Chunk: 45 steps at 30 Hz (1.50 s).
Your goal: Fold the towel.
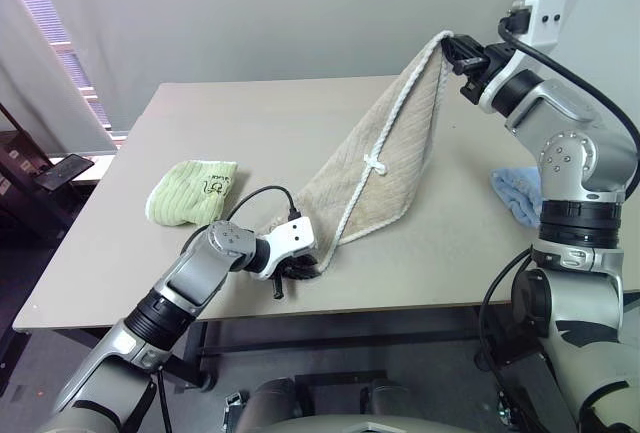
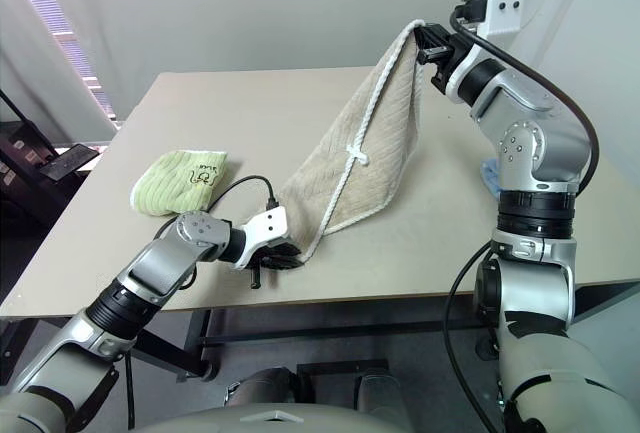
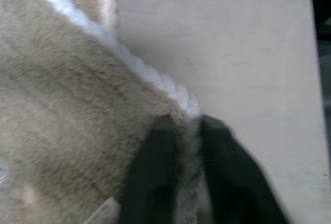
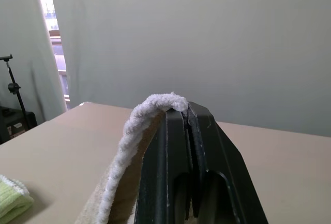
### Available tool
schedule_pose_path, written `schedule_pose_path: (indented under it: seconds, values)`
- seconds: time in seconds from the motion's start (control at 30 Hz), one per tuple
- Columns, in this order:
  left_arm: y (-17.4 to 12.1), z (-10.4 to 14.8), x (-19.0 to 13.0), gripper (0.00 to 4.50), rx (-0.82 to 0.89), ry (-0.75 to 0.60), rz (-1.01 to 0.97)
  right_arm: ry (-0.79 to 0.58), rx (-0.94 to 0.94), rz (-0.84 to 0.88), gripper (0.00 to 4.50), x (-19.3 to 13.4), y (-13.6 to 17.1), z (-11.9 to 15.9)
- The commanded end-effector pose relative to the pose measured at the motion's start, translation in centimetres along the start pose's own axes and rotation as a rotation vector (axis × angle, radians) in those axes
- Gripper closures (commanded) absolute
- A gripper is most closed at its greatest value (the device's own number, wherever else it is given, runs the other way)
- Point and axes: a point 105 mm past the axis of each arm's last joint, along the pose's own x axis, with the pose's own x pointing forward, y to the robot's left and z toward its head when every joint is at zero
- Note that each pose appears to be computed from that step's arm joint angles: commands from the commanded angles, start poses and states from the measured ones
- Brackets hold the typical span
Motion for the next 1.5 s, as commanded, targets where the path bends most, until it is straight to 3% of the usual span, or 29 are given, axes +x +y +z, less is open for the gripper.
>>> schedule_pose_path:
  seconds: [0.03,0.13,0.37,0.6,0.7,0.87,1.03,1.2,1.33,1.43,1.5]
  values:
    - [0.1,-2.5,-0.1,4.48,-0.068,0.075,0.008,-0.067,-0.023,-0.001,4.50,-0.1,0.1,1.7]
    - [0.1,-2.3,-0.6,4.48,-0.085,0.056,0.005,-0.067,-0.021,-0.005,4.50,-0.1,0.0,1.6]
    - [1.6,0.4,-5.7,4.48,-0.156,-0.140,0.033,-0.069,-0.019,-0.036,4.50,-0.4,-0.8,1.2]
    - [9.0,2.8,-15.3,4.48,-0.252,-0.422,0.365,-0.092,-0.036,-0.166,4.50,-1.5,-4.2,1.4]
    - [11.7,3.8,-17.2,4.48,-0.299,-0.510,0.463,-0.086,-0.056,-0.213,4.50,-1.9,-5.5,1.3]
    - [16.8,5.0,-18.2,4.48,-0.330,-0.567,0.684,-0.049,-0.120,-0.280,4.50,-2.1,-7.4,0.5]
    - [20.8,8.3,-17.9,4.48,-0.379,-0.707,0.865,-0.007,-0.168,-0.363,4.50,-1.6,-9.3,-0.9]
    - [21.8,11.6,-17.8,4.48,-0.409,-0.807,0.912,-0.020,-0.204,-0.436,4.50,-0.4,-10.6,-0.7]
    - [22.2,14.1,-19.4,4.48,-0.370,-0.888,1.014,-0.094,-0.271,-0.481,4.50,0.5,-11.0,1.6]
    - [22.0,14.7,-20.2,4.48,-0.327,-0.940,1.015,-0.133,-0.281,-0.426,4.50,0.8,-10.6,2.2]
    - [21.1,15.2,-20.5,4.48,-0.284,-1.047,0.914,-0.142,-0.252,-0.356,4.50,0.6,-10.3,1.7]
